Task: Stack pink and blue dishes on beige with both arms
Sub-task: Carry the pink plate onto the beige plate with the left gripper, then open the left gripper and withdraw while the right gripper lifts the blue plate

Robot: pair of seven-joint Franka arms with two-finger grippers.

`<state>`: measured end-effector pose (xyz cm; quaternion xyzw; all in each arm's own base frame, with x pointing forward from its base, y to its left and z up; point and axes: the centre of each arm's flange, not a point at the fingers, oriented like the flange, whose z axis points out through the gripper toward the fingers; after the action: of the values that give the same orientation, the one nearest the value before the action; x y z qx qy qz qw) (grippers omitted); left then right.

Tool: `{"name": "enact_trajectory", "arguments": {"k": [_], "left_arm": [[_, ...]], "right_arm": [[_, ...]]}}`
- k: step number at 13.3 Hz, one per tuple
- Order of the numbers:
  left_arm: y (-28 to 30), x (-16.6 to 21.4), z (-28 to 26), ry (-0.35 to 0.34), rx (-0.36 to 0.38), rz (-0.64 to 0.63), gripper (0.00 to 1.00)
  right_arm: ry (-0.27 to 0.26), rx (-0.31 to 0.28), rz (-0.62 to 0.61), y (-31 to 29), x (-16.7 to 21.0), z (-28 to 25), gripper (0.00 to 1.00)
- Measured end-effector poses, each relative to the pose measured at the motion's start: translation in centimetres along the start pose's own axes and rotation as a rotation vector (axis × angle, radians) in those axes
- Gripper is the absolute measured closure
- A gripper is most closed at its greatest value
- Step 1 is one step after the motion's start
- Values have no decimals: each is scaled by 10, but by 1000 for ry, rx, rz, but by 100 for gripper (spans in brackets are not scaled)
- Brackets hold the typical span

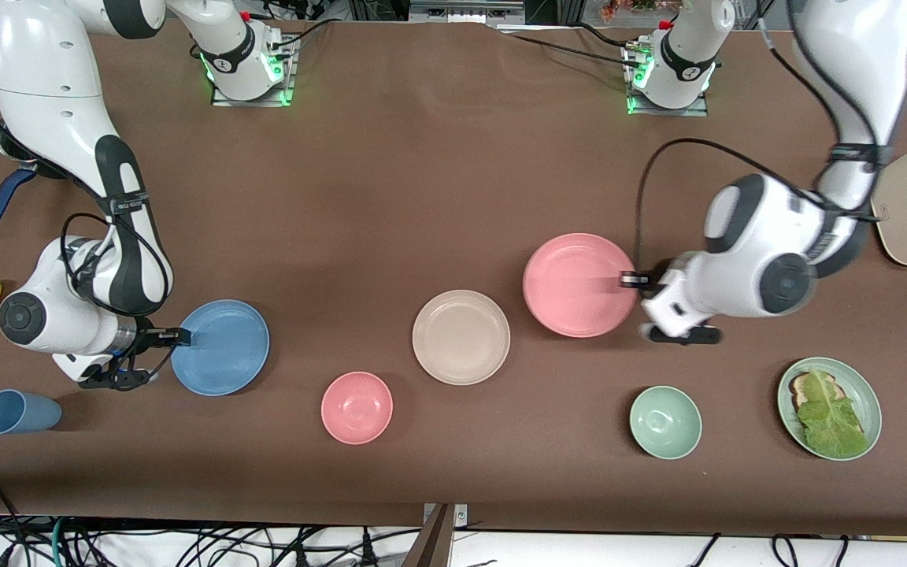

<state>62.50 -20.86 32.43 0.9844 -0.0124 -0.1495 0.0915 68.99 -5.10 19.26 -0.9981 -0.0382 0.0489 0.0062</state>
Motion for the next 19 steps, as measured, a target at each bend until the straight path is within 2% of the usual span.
{"name": "enact_trajectory", "arguments": {"k": [1,3,4,5,6,8,11,14,17,18,19], "left_arm": [[30,2,15,25,-9,-4,95],[81,13,47,74,-47,-41,95],[97,23,63,98,-67,-76,95],[104,35,76,121,-82,-114,95],[106,45,86,136,-93,-142,95],[105,62,98,150,-111,-193,95],[103,75,96,167,-125,-224,95],[117,77,104,183,-107,-244,95],[130,74,109,188,-98,-244,95],[128,76,107,192,-97,-245,89],[125,78,105,197,-97,-248,78]], "right_arm": [[-2,0,0,0,-1,1,47],[-2,10,6,-1,-1,2,60],[0,23,15,-1,-1,3,61],[2,32,21,-2,-2,3,68],[2,33,21,-2,-2,3,68],[13,39,24,-3,0,-1,90],[29,44,18,-4,1,-13,93],[47,42,7,-4,5,-21,93],[66,46,-8,-7,15,-55,96],[63,49,-13,-7,16,-69,96],[62,47,-20,-5,15,-83,96]]}}
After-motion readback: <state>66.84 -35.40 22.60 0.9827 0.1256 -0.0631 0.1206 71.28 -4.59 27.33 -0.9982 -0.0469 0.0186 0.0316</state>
